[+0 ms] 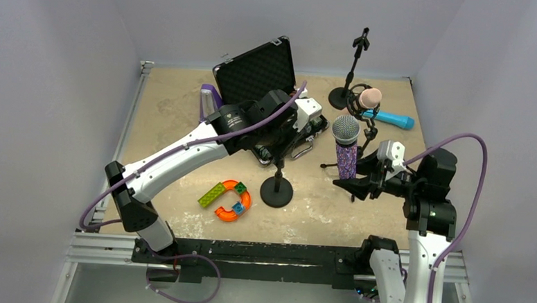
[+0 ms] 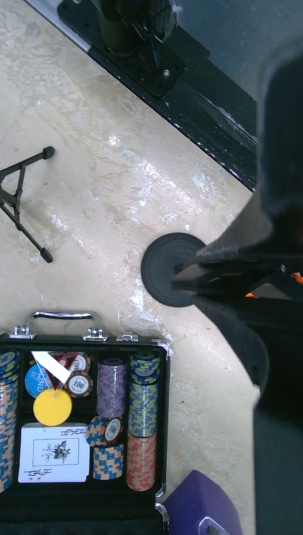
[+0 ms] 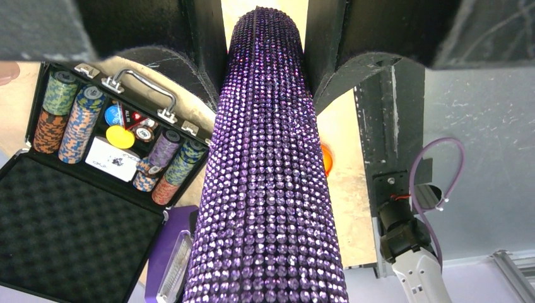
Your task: Attach the microphones to the stand
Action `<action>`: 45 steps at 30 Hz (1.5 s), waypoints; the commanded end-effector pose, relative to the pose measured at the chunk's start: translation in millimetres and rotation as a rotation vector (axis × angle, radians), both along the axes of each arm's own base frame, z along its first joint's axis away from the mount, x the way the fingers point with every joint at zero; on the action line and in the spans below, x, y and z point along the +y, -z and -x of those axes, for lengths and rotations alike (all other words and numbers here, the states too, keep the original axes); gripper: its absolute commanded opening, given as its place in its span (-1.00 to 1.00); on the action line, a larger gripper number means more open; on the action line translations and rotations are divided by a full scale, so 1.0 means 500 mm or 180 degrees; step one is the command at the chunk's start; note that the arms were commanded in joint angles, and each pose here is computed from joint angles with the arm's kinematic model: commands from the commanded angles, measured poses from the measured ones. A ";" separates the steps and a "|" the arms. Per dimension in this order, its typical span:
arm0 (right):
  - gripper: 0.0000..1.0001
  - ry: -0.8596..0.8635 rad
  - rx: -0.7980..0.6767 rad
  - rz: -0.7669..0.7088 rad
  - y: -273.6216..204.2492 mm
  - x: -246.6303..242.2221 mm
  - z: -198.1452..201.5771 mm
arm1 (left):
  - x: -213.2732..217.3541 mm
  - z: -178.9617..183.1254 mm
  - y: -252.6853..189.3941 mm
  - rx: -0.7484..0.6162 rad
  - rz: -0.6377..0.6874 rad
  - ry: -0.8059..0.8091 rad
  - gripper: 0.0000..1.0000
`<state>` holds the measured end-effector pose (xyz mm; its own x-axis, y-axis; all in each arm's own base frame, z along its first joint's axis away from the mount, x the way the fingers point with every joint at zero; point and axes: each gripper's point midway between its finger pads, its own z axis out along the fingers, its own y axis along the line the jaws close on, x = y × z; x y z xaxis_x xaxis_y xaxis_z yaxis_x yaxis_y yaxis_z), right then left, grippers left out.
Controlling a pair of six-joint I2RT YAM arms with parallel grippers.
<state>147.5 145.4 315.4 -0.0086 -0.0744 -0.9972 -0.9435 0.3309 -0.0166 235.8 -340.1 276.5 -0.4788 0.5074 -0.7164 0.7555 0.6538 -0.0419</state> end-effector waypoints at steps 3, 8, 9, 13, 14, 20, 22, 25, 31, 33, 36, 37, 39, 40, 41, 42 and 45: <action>-1.00 -0.0134 -0.0136 -0.0056 -0.018 0.005 0.013 | 0.003 0.016 -0.031 -0.0139 -0.0084 0.0387 -0.88; -1.00 -0.0130 -0.0155 -0.0049 -0.018 0.005 0.014 | 0.029 0.043 -0.042 -0.0172 -0.0142 0.0843 -1.00; -1.00 -0.0131 -0.0161 -0.0048 -0.018 0.005 0.015 | 0.033 0.053 -0.043 -0.0141 -0.0106 0.0980 -1.00; -1.00 -0.0146 -0.0167 -0.0051 -0.017 0.006 0.018 | 0.037 0.098 -0.045 -0.0100 0.0042 0.1596 -1.00; -1.00 -0.0150 -0.0170 -0.0051 -0.017 0.006 0.017 | 0.038 0.105 -0.042 -0.0109 0.0044 0.1693 -1.00; -1.00 -0.0158 -0.0164 -0.0058 -0.015 0.006 0.019 | 0.045 0.106 -0.027 -0.0130 -0.0003 0.1718 -0.93; -1.00 -0.0169 -0.0162 -0.0062 -0.014 0.007 0.019 | 0.044 0.103 -0.032 -0.0157 0.0046 0.1644 -0.83; -1.00 -0.0176 -0.0158 -0.0067 -0.014 0.007 0.019 | 0.049 0.090 -0.047 -0.0230 0.0123 0.1397 -0.33; -1.00 -0.0186 -0.0186 -0.0056 -0.012 0.007 0.019 | 0.066 0.078 -0.094 -0.0487 0.0361 0.1056 0.44; -1.00 -0.0175 -0.0189 -0.0045 -0.009 0.006 0.018 | 0.075 0.077 -0.116 -0.0620 0.0474 0.0977 0.64; -1.00 -0.0161 -0.0198 -0.0027 -0.007 0.005 0.017 | 0.090 0.085 -0.149 -0.0786 0.0668 0.0908 0.85; -1.00 -0.0161 -0.0197 -0.0023 -0.006 0.005 0.016 | 0.094 0.087 -0.163 -0.0859 0.0752 0.0889 0.89; -1.00 -0.0160 -0.0204 -0.0013 -0.004 0.005 0.016 | 0.108 0.095 -0.183 -0.0970 0.0877 0.0841 0.95; -1.00 -0.0161 -0.0210 -0.0008 -0.003 0.004 0.016 | 0.116 0.101 -0.194 -0.1022 0.0944 0.0838 0.96; -1.00 -0.0168 -0.0221 -0.0005 -0.003 0.004 0.016 | 0.123 0.108 -0.202 -0.1063 0.1008 0.0834 0.96; -1.00 -0.0171 -0.0231 0.0002 -0.002 0.004 0.016 | 0.130 0.113 -0.207 -0.1104 0.1061 0.0821 0.96; -1.00 -0.0175 -0.0281 0.0049 0.005 0.003 0.017 | 0.155 0.129 -0.210 -0.1190 0.1220 0.0743 0.98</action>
<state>141.8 146.4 311.4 0.0341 -0.0819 -0.9961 -0.9510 0.3038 -0.0576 172.9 -270.0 363.4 -0.0932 0.3596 -0.9284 0.9070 0.4154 0.0699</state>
